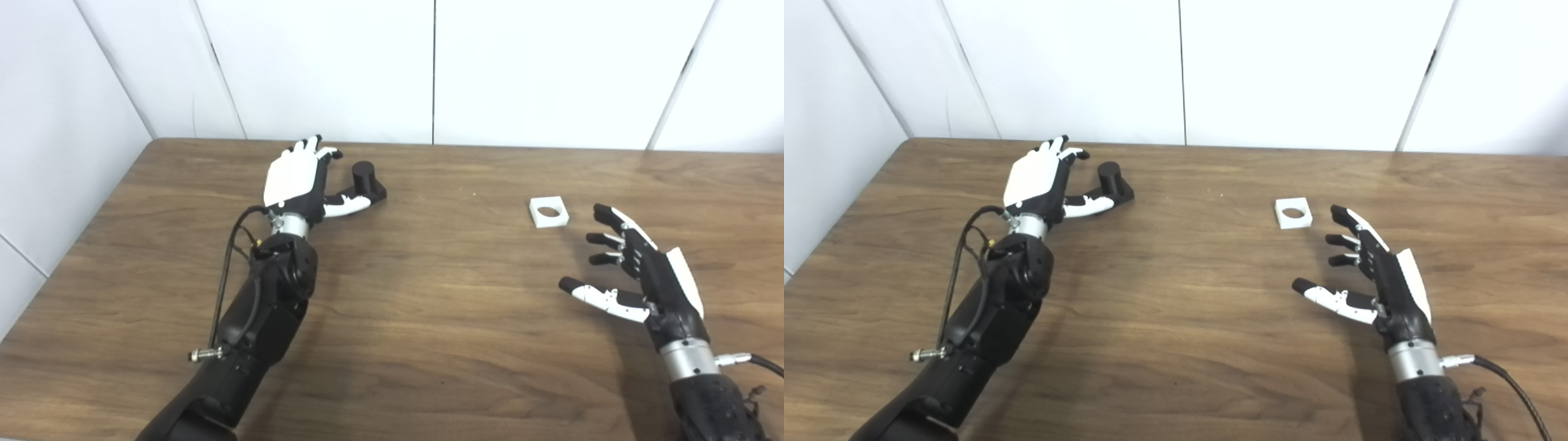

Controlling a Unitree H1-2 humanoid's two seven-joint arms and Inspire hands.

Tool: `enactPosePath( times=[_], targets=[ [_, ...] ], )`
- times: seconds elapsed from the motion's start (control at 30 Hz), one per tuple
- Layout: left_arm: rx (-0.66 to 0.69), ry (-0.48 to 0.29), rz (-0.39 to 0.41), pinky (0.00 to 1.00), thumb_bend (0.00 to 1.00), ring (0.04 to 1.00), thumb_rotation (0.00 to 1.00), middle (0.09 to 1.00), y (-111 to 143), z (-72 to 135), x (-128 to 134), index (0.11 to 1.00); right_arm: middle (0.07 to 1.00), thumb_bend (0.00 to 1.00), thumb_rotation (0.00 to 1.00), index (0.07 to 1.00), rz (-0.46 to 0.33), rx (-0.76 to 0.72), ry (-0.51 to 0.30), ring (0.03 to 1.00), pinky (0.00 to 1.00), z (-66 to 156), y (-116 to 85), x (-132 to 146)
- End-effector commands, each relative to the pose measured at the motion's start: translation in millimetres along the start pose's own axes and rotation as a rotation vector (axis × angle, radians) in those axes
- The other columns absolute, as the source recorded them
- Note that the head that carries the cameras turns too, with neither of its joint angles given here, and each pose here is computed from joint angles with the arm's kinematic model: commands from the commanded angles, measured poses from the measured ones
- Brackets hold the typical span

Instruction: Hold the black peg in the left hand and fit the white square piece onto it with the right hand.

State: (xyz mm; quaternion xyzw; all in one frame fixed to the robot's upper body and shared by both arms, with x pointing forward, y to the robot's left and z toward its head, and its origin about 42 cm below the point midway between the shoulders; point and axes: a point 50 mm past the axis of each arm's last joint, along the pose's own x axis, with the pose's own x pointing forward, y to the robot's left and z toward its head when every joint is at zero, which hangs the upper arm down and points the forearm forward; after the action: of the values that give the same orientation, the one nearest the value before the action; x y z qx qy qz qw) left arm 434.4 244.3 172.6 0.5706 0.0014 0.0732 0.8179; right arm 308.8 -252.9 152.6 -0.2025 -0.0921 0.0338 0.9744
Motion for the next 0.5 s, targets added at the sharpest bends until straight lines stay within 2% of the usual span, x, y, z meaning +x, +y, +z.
enactPosePath(
  times=[0.0, 0.47],
  targets=[
    [0.012, -0.032, 0.092, 1.0, 0.85, 1.0, 0.57, 1.0, 25, 12, 17, 0.779, 0.894, 0.74, 0.16, 0.876, -0.028, 0.014, -0.093, 0.797, 0.63, 20, -4, 8],
    [0.017, -0.016, 0.037, 1.0, 0.85, 1.0, 0.51, 1.0, 15, 9, 25, 0.688, 0.887, 0.74, 0.17, 0.875, -0.029, 0.011, -0.085, 0.784, 0.63, 19, -3, 8]
  ],
)
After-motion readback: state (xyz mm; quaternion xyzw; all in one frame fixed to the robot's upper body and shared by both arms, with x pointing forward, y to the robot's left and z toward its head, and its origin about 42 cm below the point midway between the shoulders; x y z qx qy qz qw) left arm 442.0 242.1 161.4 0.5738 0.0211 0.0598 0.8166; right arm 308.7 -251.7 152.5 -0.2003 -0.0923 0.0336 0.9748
